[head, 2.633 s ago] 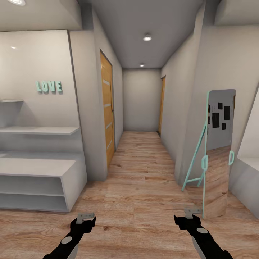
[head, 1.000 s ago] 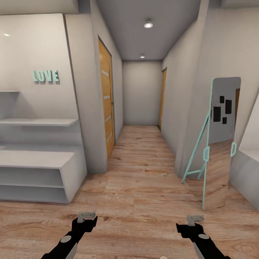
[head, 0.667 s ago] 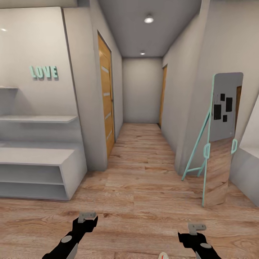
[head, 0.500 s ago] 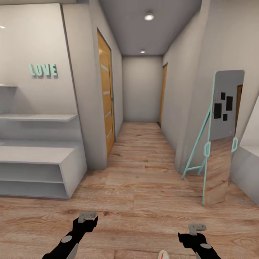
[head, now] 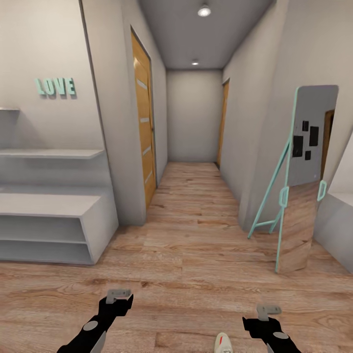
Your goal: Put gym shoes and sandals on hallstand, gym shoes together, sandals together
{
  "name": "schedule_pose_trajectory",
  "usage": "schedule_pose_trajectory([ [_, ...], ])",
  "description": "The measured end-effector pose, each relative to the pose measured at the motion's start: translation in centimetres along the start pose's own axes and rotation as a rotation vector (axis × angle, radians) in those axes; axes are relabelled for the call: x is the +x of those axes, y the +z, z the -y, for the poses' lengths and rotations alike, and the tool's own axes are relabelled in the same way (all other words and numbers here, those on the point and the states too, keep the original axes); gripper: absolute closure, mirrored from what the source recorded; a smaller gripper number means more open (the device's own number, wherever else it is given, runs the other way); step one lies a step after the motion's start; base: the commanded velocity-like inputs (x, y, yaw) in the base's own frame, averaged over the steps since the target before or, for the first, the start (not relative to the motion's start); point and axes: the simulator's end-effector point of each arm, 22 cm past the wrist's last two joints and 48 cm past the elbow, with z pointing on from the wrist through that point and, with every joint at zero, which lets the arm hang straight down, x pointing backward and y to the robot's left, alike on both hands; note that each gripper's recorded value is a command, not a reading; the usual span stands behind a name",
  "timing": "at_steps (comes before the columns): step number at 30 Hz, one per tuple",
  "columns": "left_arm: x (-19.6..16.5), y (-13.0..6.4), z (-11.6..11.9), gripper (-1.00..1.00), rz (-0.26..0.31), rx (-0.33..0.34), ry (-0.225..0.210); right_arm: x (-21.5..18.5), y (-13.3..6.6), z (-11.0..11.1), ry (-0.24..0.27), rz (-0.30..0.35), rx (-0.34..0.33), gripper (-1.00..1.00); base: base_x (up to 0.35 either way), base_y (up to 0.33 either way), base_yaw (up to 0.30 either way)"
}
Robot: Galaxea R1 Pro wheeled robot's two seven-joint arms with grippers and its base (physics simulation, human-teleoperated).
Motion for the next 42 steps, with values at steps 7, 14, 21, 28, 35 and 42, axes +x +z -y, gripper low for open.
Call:
schedule_pose_trajectory([
  [7,1.9,0.7,-0.1,-1.00,-0.011,0.000,0.000,1.7,1.1,-0.1,-0.002,-0.011,0.001,-1.00,0.000,0.000,0.000],
  [14,3.8,1.4,-0.1,-1.00,-0.022,0.001,-0.001,3.4,2.1,-0.3,-0.003,-0.022,0.000,-1.00,0.000,0.000,0.000],
  [21,5.8,2.1,-0.1,-1.00,-0.034,0.001,-0.002,5.1,3.2,-0.5,-0.004,-0.033,-0.001,-1.00,0.000,0.000,0.000],
  [28,7.9,2.8,-0.1,-1.00,-0.046,0.001,-0.002,6.8,4.2,-0.7,-0.006,-0.043,-0.002,-1.00,0.000,0.000,0.000],
  [35,9.8,3.5,-0.2,-1.00,-0.057,0.001,-0.003,8.6,5.3,-1.0,-0.007,-0.055,-0.003,-1.00,0.000,0.000,0.000],
  [42,11.9,4.1,-0.4,-1.00,-0.068,0.000,-0.003,10.4,6.3,-1.2,-0.009,-0.067,-0.005,-1.00,0.000,0.000,0.000],
])
